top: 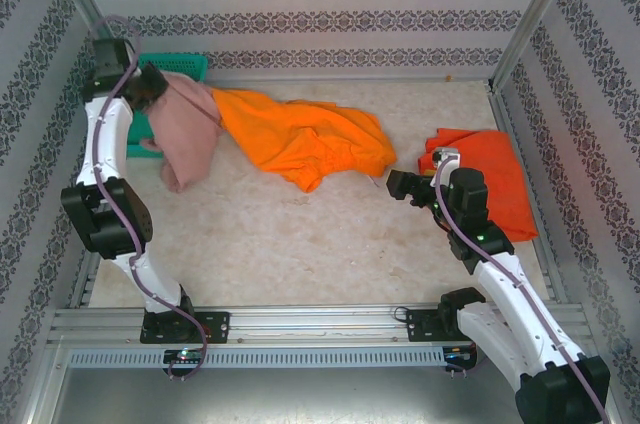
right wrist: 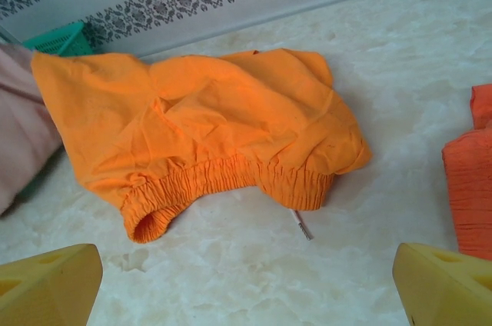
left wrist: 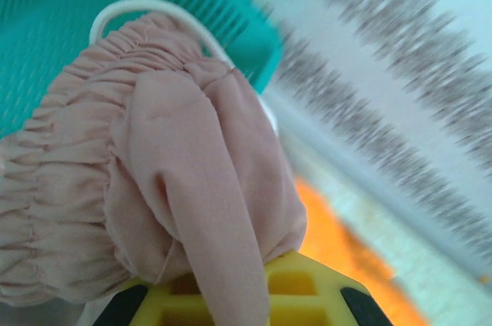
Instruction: Fold and stack the shorts
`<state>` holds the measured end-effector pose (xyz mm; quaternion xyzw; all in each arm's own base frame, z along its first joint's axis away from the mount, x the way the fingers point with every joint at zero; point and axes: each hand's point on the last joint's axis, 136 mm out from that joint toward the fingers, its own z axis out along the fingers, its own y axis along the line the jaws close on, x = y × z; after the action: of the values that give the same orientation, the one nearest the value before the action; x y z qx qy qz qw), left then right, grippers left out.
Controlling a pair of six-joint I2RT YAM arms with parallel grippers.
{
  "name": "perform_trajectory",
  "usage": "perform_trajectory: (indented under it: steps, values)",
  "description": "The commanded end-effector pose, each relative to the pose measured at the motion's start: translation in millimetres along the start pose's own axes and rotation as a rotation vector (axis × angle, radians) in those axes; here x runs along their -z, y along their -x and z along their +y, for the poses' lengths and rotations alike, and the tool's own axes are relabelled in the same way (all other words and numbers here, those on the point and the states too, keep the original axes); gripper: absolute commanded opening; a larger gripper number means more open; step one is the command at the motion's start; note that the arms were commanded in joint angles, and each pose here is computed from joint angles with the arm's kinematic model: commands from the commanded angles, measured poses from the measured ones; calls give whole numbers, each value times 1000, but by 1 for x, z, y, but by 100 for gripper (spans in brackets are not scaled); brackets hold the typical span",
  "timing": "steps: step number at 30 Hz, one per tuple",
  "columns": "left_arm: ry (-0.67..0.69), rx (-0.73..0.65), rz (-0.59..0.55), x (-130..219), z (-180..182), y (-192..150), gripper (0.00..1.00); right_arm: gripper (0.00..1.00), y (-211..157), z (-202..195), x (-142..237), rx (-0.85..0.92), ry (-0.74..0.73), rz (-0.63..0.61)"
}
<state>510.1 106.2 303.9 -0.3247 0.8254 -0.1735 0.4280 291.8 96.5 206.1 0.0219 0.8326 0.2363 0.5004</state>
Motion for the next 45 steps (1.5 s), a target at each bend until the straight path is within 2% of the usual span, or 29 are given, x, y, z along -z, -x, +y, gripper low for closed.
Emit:
perform_trajectory:
  steps: [1, 3, 9, 14, 17, 20, 22, 23, 24, 26, 27, 28, 33, 37, 40, 45]
  values:
    - [-202, 44, -345, 81, -70, 94, 0, 97, 12, 4, -3, -2, 7, -28]
    - [-249, 83, -459, 98, -87, 126, 0, 97, 16, 6, -8, -8, 14, -25]
    - [-279, 86, -683, 126, -113, 192, 0, 96, 28, 15, -22, -4, 40, -13]
    - [-215, 23, -847, 144, -110, 219, 0, 95, 34, 18, -32, -12, 52, -17]
    - [-130, -17, -849, 136, -97, 219, 0, 95, 33, 18, -37, -15, 56, -8]
    - [-53, -62, -765, 105, -83, 204, 0, 95, 28, 18, -42, -18, 55, 8]
    - [9, -88, -701, 79, -67, 192, 5, 95, 25, 19, -44, -20, 59, 17]
    - [53, -96, -671, 64, -55, 186, 13, 95, 23, 20, -45, -22, 64, 22]
    - [89, -98, -645, 51, -44, 180, 37, 95, 21, 22, -44, -18, 70, 29]
    - [121, -111, -585, 33, -33, 170, 74, 95, 18, 24, -44, -6, 73, 42]
    - [114, -126, -560, 29, -35, 165, 91, 95, 15, 25, -43, 2, 73, 50]
    - [105, -145, -547, 30, -41, 161, 100, 96, 14, 26, -42, 11, 72, 54]
    - [42, -320, -550, 67, -107, 134, 100, 95, 3, 34, -45, 100, 54, 86]
    - [-89, -340, -405, 78, -144, 79, 100, 95, -14, 63, -63, 264, 53, 170]
    - [-193, -273, -246, 66, -145, 21, 100, 94, -29, 93, -80, 454, 56, 230]
    - [-363, -146, -154, 65, -123, -68, 100, 93, -60, 130, -118, 739, 27, 334]
